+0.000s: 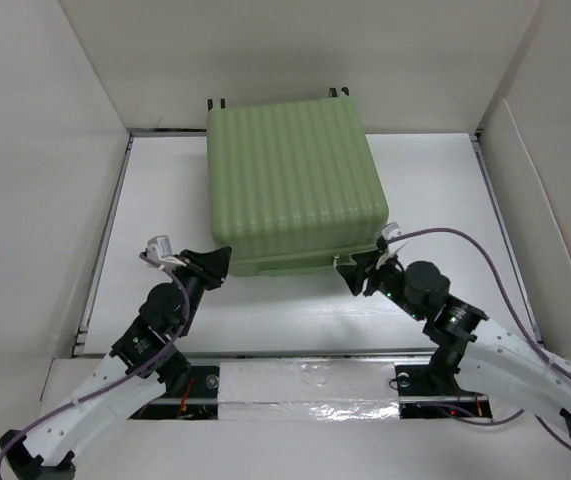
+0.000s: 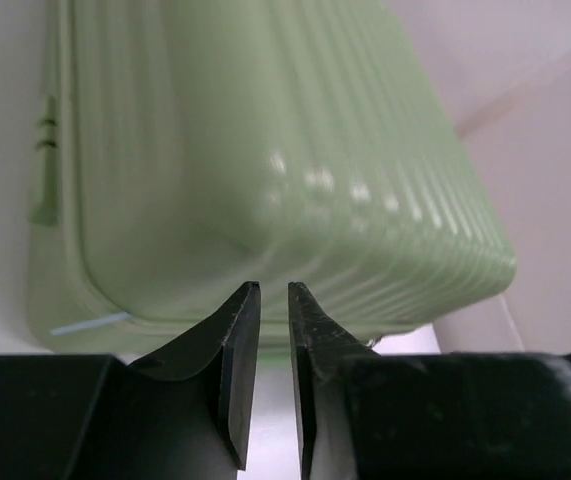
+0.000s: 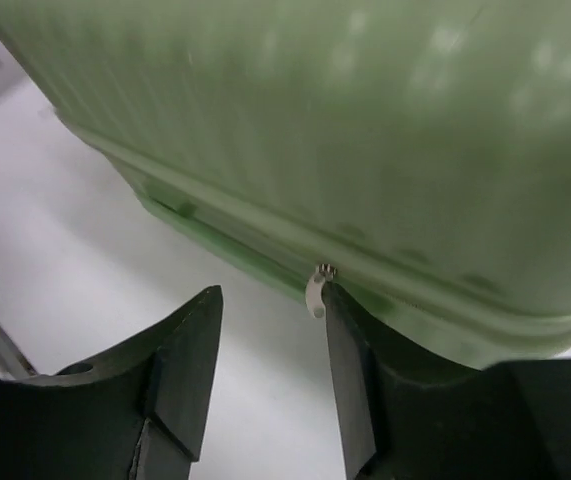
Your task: Pack the luggage
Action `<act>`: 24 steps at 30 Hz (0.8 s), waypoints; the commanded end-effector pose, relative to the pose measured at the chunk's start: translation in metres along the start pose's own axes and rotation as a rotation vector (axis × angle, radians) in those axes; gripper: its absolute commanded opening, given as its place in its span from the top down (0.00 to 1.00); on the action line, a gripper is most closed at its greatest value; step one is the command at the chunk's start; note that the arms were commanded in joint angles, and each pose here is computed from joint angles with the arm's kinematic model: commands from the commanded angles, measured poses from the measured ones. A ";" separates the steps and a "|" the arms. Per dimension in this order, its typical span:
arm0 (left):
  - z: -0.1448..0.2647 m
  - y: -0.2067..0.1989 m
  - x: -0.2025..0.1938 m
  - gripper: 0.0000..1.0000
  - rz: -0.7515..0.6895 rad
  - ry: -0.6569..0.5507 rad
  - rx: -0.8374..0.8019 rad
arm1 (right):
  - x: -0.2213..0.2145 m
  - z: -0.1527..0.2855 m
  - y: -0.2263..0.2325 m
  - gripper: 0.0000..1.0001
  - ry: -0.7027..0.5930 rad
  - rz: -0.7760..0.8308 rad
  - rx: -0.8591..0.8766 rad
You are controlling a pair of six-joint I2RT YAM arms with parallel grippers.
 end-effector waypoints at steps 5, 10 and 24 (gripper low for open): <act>0.009 0.003 0.050 0.78 0.067 -0.222 0.151 | -0.026 -0.022 -0.001 0.41 0.104 0.049 -0.291; -0.007 -0.006 0.050 0.77 0.071 -0.221 0.151 | -0.031 -0.043 -0.006 0.42 0.115 0.052 -0.385; -0.064 0.075 0.083 0.79 0.237 -0.176 0.191 | -0.030 -0.078 -0.004 0.48 0.022 -0.049 -0.399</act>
Point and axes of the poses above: each gripper's point midway between its finger pads, its own z axis back along the fingers, its own y axis along the line the jaws close on, x = y × z, the point moved 6 cm from there along z, back along the fingers, and after that the axes turned 1 degree about -z, right-handed, at the moved point
